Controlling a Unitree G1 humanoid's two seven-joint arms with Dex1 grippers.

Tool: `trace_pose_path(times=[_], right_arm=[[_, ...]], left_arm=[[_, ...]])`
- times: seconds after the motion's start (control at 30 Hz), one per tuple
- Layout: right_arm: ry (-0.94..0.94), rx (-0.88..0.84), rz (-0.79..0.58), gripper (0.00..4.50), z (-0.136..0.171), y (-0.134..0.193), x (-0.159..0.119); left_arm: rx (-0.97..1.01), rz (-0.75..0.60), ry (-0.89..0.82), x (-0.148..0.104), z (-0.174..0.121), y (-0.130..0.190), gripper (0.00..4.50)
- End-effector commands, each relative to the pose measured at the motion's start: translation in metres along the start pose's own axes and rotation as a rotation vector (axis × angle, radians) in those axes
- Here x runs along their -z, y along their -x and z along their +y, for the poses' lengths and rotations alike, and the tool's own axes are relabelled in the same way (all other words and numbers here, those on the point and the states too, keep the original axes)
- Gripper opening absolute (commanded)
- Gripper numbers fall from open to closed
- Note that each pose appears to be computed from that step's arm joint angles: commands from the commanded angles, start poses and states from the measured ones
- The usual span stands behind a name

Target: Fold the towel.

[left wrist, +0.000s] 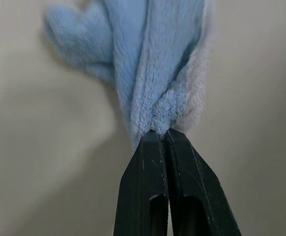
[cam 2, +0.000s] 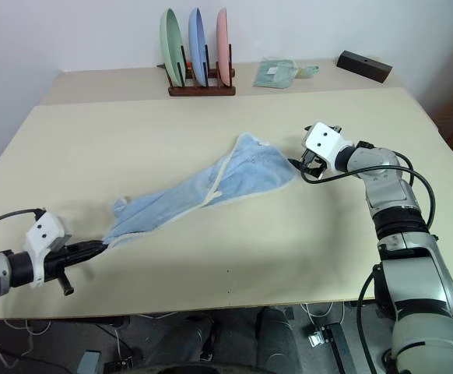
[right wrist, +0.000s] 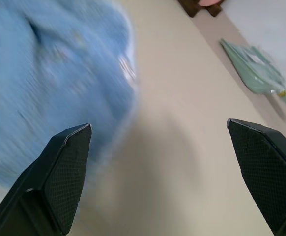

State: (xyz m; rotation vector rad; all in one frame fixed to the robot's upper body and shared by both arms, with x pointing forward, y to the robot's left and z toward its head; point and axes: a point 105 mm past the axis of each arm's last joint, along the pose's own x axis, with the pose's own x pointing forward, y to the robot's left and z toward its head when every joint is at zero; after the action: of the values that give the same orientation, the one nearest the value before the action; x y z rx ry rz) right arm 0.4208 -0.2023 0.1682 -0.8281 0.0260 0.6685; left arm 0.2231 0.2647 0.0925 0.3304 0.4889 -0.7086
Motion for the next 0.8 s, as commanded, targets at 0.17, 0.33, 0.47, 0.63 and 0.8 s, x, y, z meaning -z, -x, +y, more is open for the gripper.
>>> trace_pose_path(times=[0.17,0.33,0.47,0.63,0.8], right_arm=[[-0.345,-0.098,-0.054,4.5,0.017,-0.024,-0.01],[-0.545,-0.16,0.149,4.5,0.044,-0.029,0.024],[-0.575,-0.185,0.18,3.71,0.053,-0.029,0.027],[-0.562,-0.24,0.168,1.28,0.061,-0.018,0.026],[-0.422,-0.289,0.176,0.03,0.059,0.025,0.029]], left_arm=[[-0.013,-0.093,-0.035,-0.024,-0.002,-0.005,0.05],[0.028,-0.162,0.003,-0.039,-0.011,-0.015,0.05],[0.038,-0.168,-0.009,-0.042,-0.015,-0.021,0.0],[0.026,-0.204,-0.007,-0.05,-0.013,-0.025,0.0],[-0.002,-0.241,0.002,-0.057,-0.007,-0.026,0.0]])
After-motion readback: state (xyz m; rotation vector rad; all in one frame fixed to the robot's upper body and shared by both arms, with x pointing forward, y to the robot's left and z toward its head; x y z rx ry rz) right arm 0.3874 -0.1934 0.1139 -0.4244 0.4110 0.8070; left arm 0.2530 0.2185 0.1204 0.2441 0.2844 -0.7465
